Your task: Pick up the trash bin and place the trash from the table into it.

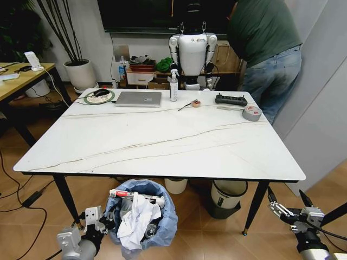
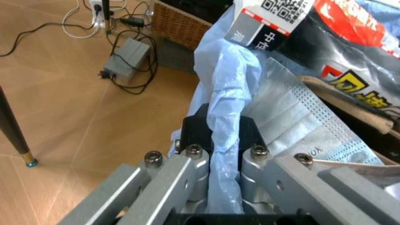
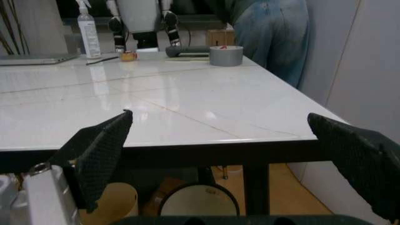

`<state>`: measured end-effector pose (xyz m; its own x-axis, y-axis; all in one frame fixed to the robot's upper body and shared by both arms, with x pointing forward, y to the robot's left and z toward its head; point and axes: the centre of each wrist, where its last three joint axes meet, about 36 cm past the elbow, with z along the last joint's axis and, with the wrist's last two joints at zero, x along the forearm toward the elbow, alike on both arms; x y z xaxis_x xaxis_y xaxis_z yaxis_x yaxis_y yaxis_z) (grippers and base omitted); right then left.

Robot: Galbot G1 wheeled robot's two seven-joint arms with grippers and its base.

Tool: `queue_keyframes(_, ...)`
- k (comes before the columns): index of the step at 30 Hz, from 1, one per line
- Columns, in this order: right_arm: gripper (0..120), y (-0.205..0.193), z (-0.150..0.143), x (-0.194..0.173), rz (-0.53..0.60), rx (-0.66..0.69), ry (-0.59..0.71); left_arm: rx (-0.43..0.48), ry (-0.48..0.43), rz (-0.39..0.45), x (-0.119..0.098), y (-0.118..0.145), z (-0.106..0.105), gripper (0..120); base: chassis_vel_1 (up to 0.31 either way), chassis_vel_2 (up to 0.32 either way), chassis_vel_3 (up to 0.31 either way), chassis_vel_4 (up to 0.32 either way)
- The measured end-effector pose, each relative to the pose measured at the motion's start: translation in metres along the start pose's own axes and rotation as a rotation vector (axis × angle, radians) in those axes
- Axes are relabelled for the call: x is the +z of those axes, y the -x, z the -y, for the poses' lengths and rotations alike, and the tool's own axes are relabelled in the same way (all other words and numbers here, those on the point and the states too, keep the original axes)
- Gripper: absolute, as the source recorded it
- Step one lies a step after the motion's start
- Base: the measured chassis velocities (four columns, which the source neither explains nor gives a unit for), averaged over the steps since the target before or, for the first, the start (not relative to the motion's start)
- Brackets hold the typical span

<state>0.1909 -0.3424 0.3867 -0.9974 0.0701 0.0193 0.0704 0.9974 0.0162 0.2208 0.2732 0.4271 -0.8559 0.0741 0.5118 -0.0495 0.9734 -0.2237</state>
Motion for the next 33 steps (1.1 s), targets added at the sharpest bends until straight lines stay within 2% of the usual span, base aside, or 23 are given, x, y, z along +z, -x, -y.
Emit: queue_keyframes(33,100,0.0,0.0,0.0,0.0,0.0,0.0,-0.009,-0.007,-0.008,0.007,0.0059,-0.0024,2,0.0,0.0,0.0,0.0)
